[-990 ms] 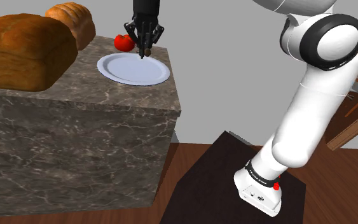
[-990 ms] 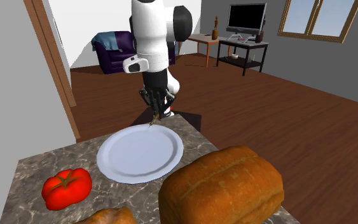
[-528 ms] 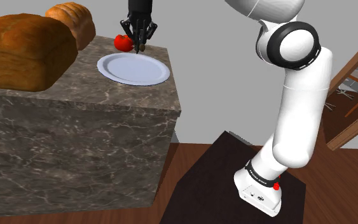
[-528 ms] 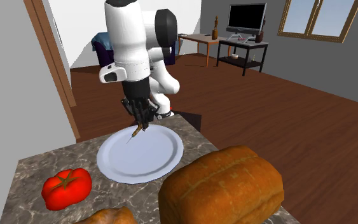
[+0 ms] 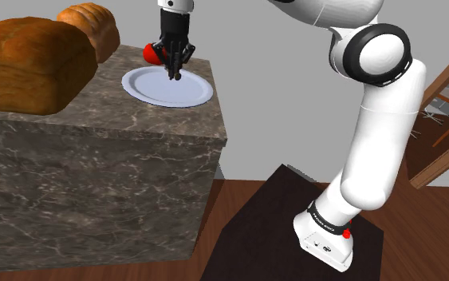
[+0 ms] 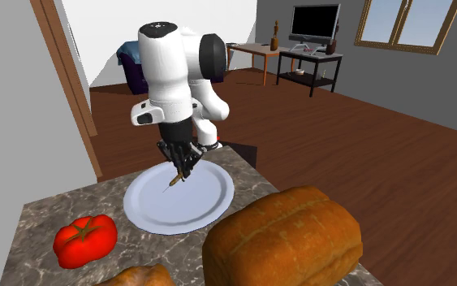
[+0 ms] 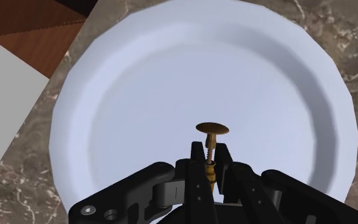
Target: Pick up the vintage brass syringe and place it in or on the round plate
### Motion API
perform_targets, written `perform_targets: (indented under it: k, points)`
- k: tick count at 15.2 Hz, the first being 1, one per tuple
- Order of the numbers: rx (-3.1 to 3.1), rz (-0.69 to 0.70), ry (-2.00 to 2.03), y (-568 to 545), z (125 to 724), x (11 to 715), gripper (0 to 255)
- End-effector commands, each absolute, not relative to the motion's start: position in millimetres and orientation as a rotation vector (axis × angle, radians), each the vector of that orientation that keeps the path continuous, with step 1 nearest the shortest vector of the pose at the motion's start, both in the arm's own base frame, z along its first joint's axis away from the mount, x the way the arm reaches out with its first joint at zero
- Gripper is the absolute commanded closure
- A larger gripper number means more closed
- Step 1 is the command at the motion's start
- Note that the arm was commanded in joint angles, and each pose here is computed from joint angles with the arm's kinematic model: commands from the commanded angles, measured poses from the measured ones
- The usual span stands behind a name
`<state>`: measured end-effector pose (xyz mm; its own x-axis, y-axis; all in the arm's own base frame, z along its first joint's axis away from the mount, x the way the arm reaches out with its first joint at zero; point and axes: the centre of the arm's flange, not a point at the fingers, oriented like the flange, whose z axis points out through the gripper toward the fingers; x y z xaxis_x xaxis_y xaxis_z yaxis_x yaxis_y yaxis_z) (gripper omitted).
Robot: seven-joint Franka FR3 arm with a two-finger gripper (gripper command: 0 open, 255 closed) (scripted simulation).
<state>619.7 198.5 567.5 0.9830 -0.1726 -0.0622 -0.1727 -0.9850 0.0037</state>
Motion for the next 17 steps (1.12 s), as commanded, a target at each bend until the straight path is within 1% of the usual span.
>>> perform_targets:
  k: [1, 3, 11, 12, 17]
  points:
    - [-3.126, 0.097, 0.272, 199.0, 557.8, 619.8, 255]
    - [-3.126, 0.097, 0.272, 199.0, 547.7, 619.8, 255]
    - [-3.126, 0.097, 0.272, 199.0, 547.7, 619.8, 255]
    - [-3.126, 0.097, 0.272, 199.0, 547.7, 619.8, 0]
    - [-3.126, 0.097, 0.272, 199.0, 547.7, 619.8, 0]
